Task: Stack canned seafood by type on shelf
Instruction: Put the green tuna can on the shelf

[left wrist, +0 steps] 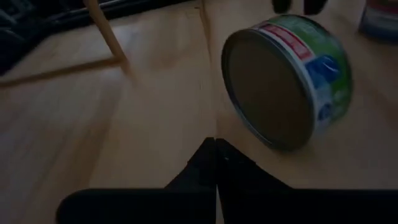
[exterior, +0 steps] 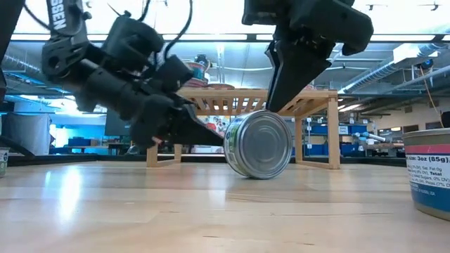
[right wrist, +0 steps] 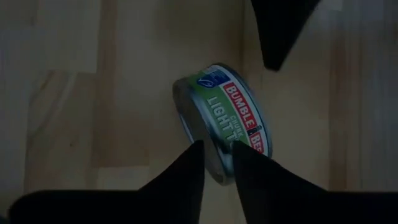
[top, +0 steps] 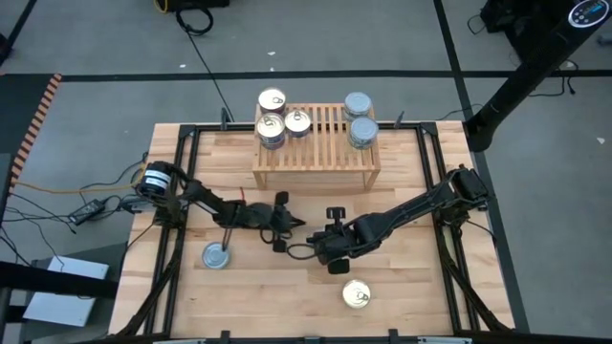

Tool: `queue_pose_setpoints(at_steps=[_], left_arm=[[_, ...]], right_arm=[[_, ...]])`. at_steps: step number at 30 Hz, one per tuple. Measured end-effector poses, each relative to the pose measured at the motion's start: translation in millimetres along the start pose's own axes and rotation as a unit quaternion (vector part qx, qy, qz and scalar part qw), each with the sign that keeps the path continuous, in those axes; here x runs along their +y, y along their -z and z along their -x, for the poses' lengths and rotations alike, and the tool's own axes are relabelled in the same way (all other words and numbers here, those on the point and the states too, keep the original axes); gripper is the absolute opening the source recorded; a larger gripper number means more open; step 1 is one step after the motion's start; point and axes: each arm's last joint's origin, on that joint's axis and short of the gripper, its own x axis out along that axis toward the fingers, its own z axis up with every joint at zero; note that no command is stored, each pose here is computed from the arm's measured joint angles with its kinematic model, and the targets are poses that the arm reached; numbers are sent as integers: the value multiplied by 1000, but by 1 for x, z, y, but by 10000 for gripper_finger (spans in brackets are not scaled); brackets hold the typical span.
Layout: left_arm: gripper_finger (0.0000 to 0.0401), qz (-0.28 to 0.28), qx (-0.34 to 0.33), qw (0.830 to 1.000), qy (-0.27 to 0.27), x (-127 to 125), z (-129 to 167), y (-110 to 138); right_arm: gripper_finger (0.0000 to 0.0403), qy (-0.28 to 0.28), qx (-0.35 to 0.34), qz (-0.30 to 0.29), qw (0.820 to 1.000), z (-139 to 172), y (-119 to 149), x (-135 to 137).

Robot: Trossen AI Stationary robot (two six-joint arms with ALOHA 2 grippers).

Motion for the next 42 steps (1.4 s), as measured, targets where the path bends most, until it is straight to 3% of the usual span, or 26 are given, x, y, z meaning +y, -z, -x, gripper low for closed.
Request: queue_pose_setpoints(at_steps=[8,16,25,31,42], left_arm=[[1,42,-5,999,18,-1,22,25],[1,45,-42,998,15,0,28,23],[1,42,-42,998,15,0,28,23],[1,42,-42,998,15,0,28,23],[1,42,-41,998,16,0,28,23]], right_arm=[[167,3,-17,16,1000,20,-16,-2],[215,-8,7,65,998,12,-16,-16],[239,-56,51,76,994,1,-12,-35],[250,-53,69,71,994,-9,-12,-42],[235,-64,84,66,992,-14,-10,-43]])
